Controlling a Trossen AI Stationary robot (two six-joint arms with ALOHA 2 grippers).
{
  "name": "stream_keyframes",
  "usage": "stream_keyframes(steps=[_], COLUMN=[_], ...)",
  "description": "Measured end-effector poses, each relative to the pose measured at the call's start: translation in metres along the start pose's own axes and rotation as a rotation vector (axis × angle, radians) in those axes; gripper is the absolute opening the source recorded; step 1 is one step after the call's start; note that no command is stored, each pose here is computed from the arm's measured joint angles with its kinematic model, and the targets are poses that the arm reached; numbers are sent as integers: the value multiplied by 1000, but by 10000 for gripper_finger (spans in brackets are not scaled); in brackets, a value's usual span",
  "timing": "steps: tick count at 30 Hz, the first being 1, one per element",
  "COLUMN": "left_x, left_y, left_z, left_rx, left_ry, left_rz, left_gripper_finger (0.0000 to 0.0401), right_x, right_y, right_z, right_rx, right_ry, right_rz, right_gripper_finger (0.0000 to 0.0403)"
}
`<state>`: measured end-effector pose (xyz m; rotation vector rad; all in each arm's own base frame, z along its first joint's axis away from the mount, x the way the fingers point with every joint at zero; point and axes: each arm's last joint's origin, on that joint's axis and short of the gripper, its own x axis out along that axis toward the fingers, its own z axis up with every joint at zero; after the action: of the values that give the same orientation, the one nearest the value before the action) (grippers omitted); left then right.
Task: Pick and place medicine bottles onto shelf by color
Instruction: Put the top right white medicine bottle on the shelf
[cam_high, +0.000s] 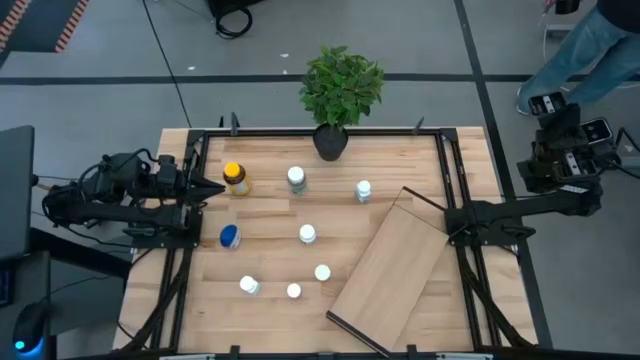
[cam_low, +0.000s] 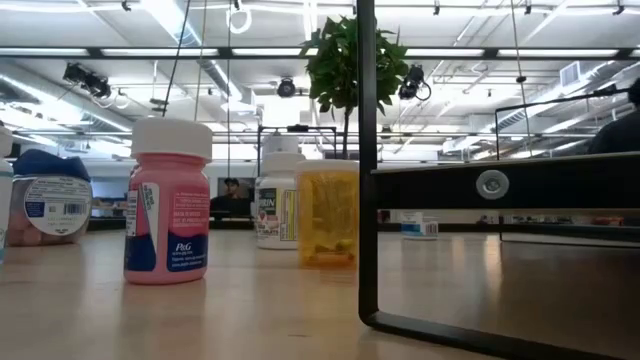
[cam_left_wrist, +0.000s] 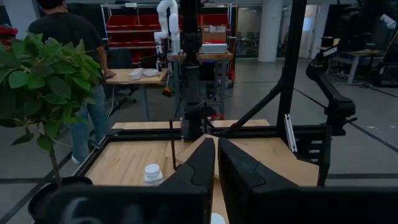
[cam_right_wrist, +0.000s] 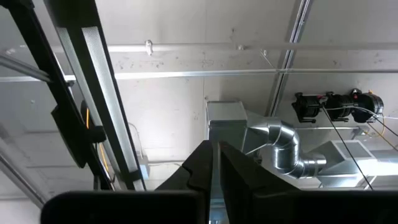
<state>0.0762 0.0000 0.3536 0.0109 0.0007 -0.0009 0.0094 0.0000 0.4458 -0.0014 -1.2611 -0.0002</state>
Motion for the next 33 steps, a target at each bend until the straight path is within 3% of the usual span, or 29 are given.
stream_keyframes(steps=[28,33], left_x=[0,0], left_y=[0,0], left_z=[0,0], left_rx=[3,172], left_ry=[0,0], left_rz=[0,0], left_gripper_finger=[33,26], right_x=[0,0], right_y=[0,0], right_z=[0,0], right_rx=[0,0], right_ry=[0,0], right_rz=[0,0], right_gripper_finger=[35,35])
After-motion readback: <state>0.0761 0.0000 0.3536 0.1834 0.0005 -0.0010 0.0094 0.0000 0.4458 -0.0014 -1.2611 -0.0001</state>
